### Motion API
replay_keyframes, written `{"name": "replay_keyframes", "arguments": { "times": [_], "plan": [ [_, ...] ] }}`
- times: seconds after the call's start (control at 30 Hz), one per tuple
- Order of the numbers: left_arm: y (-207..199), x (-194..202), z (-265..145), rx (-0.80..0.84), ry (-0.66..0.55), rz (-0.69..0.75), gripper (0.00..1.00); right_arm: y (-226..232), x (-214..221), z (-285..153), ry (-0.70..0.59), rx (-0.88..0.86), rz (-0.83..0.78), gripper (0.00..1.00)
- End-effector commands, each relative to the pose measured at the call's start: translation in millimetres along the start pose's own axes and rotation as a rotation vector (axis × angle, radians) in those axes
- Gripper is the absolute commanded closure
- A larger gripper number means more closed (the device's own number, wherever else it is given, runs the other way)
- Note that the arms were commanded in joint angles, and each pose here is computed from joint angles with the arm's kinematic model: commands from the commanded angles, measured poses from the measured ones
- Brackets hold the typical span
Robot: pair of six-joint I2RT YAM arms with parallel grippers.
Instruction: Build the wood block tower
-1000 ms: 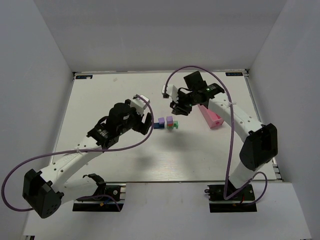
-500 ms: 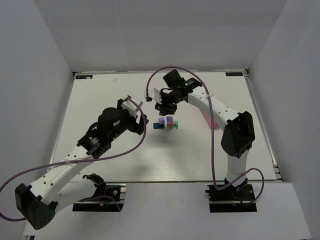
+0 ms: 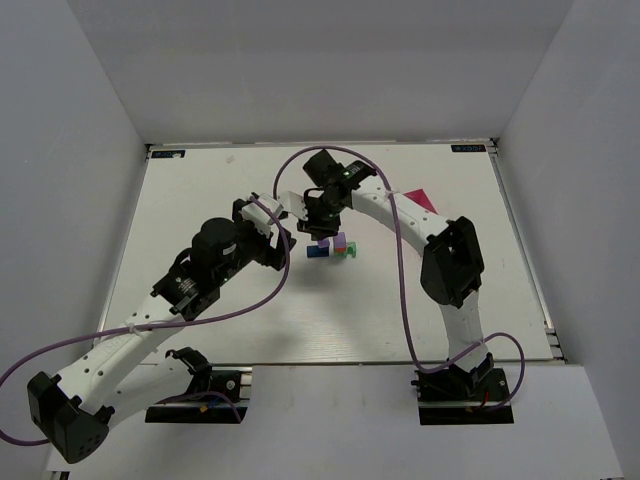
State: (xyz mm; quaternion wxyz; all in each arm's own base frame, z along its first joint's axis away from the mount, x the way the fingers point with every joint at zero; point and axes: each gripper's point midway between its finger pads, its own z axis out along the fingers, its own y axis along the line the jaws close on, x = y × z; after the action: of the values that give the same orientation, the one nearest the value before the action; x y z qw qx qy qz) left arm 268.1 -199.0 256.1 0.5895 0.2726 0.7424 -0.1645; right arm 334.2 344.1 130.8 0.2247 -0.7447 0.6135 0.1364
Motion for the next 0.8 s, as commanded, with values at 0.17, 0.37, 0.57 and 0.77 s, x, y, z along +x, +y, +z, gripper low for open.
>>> {"name": "replay_keyframes", "arguments": {
  "times": [0.17, 0.37, 0.57, 0.77],
  "plan": [
    [-0.7, -8.8, -4.8, 0.01, -0.037, 0.003, 0.11, -2.7, 0.8, -0.5, 0.039, -0.005, -0.035, 0.96],
    [-2.3, -8.9, -4.8, 0.019, -0.038, 0.004, 0.11, -3.2, 6.3, 3.6, 0.055, -0.014, -0.023, 0.96],
    [-2.3, -8.9, -4.8, 0.019, -0.038, 0.004, 0.11, -0.1, 6.8, 6.5, 0.057, -0.026, -0.019, 0.96],
    [-2.3, -8.9, -4.8, 0.019, -0.038, 0.004, 0.11, -1.5, 6.5, 6.2, 0.054, -0.02, -0.02, 0.96]
  ]
}}
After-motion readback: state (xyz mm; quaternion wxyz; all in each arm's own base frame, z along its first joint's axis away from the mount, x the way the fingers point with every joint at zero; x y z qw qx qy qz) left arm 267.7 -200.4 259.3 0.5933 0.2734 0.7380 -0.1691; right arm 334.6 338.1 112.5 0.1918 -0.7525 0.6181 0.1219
